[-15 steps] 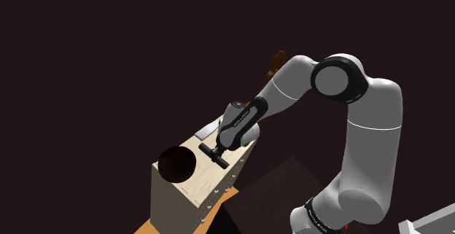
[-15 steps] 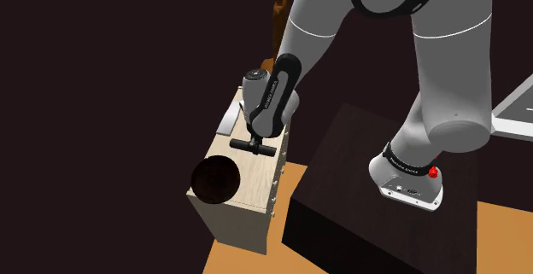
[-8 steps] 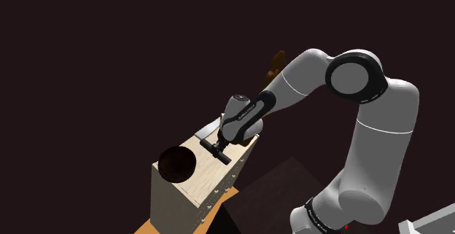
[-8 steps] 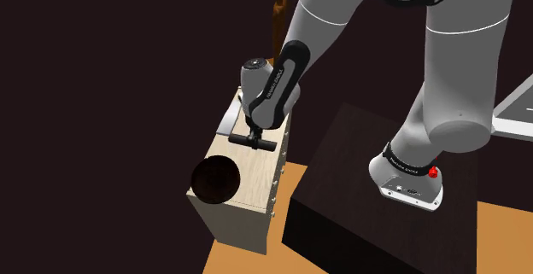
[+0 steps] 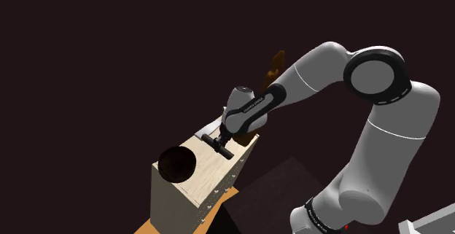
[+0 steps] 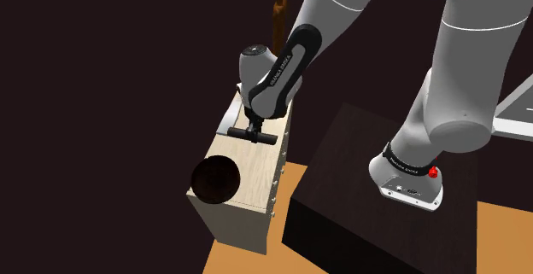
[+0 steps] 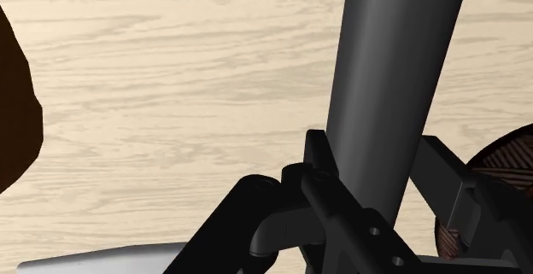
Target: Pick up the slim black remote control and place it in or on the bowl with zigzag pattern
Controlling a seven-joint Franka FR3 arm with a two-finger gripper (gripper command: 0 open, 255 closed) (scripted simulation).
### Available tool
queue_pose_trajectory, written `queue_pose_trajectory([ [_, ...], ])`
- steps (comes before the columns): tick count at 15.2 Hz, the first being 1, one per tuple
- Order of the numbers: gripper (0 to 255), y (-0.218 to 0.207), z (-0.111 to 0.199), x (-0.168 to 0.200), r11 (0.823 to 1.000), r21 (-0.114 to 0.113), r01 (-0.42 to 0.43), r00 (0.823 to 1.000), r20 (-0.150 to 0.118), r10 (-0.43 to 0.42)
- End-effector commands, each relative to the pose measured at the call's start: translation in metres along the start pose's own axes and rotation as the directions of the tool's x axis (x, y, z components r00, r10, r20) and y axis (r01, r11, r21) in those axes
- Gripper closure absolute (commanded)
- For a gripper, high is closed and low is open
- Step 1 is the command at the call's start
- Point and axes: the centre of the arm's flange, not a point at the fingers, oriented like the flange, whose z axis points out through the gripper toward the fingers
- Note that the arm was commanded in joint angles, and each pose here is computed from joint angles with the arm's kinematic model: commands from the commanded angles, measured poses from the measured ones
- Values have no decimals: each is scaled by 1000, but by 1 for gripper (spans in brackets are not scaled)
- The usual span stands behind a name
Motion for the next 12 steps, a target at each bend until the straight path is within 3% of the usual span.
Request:
queue_pose_trajectory([
  [1,255,-1,-10,-1,1000,0,0,1000,0,0],
  [8,255,-4,-47,-2,1000,0,0,1000,0,0],
  [12,255,-52,-41,18,1000,0,0,1000,0,0],
])
